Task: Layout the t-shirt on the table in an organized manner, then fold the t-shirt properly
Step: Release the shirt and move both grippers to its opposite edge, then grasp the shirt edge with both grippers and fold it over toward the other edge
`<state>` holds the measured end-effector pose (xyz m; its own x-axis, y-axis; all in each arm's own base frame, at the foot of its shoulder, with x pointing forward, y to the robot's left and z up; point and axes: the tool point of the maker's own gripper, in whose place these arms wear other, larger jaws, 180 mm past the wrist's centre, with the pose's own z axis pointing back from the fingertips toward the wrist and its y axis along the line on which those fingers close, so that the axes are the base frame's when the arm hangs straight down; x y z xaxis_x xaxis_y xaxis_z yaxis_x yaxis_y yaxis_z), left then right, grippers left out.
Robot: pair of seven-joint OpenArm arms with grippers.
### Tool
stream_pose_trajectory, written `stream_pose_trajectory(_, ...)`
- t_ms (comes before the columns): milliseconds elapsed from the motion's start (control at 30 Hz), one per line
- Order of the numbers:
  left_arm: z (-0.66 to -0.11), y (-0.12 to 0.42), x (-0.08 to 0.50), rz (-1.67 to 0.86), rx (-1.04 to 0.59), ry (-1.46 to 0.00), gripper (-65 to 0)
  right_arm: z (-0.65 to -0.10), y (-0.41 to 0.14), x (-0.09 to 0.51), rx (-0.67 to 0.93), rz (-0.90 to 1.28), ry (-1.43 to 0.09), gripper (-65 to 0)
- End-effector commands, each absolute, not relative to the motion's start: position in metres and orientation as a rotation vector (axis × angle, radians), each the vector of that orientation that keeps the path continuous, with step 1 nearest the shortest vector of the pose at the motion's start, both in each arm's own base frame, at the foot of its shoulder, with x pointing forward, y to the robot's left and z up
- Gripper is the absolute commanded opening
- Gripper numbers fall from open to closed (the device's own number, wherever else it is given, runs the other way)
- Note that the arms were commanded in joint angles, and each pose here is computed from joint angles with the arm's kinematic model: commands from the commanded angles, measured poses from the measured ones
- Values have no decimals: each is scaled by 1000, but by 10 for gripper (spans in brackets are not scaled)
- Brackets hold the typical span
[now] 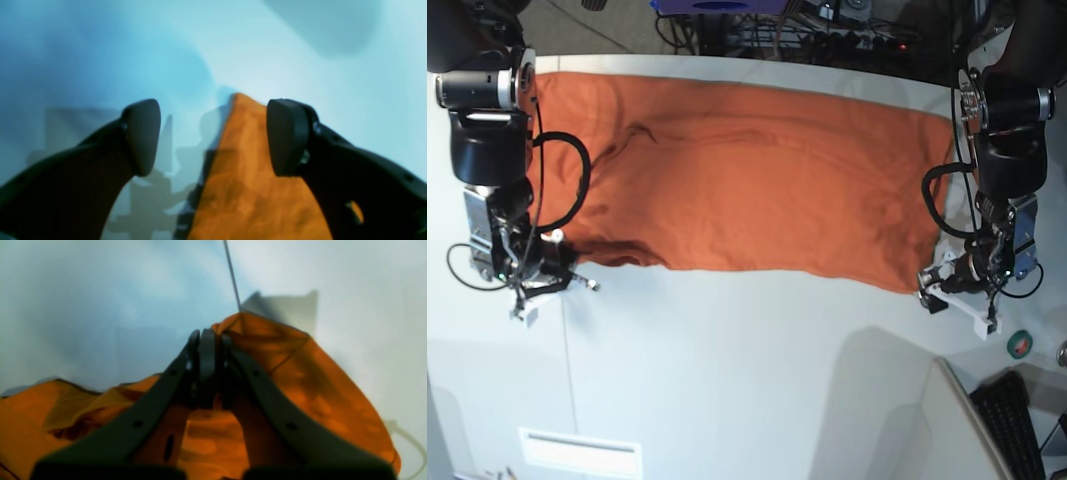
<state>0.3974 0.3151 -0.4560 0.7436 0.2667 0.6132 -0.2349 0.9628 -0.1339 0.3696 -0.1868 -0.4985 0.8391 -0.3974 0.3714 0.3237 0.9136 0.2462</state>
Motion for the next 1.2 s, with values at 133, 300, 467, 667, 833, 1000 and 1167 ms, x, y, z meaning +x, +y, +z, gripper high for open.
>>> stream_pose_trajectory(133, -461, 304, 411, 184, -27, -715, -184, -485, -191, 385, 180, -381, -474, -650)
stream_pose_trajectory(300, -466, 291, 416, 188, -43, -767, -184, -485, -191, 385, 180, -381, -474, -650)
stream_pose_trajectory(467, -471, 277, 416, 173, -58, -757, -184, -485, -191, 385, 180, -381, -474, -650)
stream_pose_trajectory(667, -476, 269, 413, 164, -67, -743, -227, -485, -191, 385, 180, -379, -474, -650)
stream_pose_trajectory(833, -477, 271, 411, 165, -64, -740, -466, -485, -192, 385, 179, -378, -474, -650)
stream_pose_trajectory(1000, -478, 269, 411, 159, -69, -738, -650, -488, -193, 381, 175, -381, -469, -650)
stream_pose_trajectory(1167, -476, 272, 412, 157, -64, -743, -650, -473, -195, 385, 169, -357, -535, -650)
